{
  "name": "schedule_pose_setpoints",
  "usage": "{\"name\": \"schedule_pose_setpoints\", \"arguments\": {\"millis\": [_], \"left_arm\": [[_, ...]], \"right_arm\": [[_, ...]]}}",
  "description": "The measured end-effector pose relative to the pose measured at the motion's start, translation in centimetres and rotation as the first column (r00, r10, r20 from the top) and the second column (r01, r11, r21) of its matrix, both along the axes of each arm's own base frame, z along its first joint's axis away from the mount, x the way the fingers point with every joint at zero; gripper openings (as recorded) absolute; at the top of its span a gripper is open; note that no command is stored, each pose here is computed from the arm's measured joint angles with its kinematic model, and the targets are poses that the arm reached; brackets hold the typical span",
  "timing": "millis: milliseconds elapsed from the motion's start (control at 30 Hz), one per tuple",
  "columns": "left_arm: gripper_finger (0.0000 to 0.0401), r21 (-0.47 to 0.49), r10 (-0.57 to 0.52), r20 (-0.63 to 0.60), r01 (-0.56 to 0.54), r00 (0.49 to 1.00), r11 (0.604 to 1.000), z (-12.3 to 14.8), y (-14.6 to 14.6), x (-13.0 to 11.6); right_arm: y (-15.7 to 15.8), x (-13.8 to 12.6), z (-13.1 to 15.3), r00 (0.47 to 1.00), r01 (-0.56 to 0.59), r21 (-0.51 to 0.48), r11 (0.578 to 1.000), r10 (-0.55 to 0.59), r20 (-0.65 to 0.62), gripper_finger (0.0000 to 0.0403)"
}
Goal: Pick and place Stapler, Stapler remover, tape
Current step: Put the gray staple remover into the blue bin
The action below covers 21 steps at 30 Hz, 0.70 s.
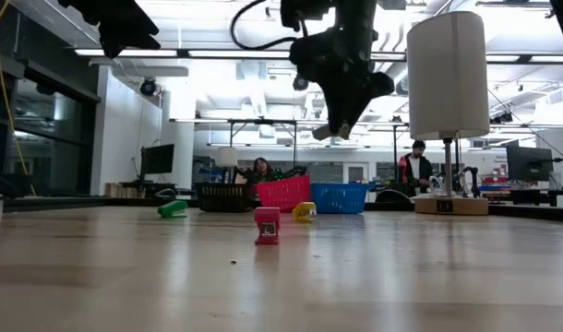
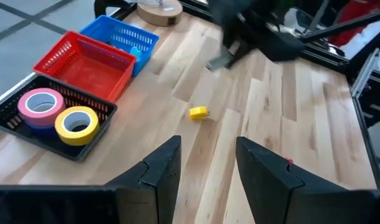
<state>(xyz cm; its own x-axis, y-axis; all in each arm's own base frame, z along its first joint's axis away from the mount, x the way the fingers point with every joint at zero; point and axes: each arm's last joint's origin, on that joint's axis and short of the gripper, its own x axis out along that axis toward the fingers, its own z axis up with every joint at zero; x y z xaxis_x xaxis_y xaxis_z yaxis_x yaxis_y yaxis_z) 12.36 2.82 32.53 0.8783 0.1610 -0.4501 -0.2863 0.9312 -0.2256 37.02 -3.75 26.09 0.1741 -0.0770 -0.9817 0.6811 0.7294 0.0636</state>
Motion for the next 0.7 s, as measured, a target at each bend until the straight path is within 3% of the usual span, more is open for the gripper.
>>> {"name": "schedule_pose_setpoints", "arguments": {"millis": [367, 700], "left_arm": [[0.0151, 0.002, -0.034, 0.0, 0.034, 0.999, 0.999, 0.0, -0.1, 0.0], [0.0151, 0.01, -0.003, -0.002, 0.003, 1.0, 1.0, 0.0, 0.0, 0.0]], "right_arm": [[-6.9, -1.0, 0.5, 0.975, 0.22, -0.094, 0.971, -0.215, 0.061, 0.0091], [-13.6, -2.7, 0.6, 0.909, 0.41, -0.139, 0.902, -0.392, 0.142, 0.0091]]}}
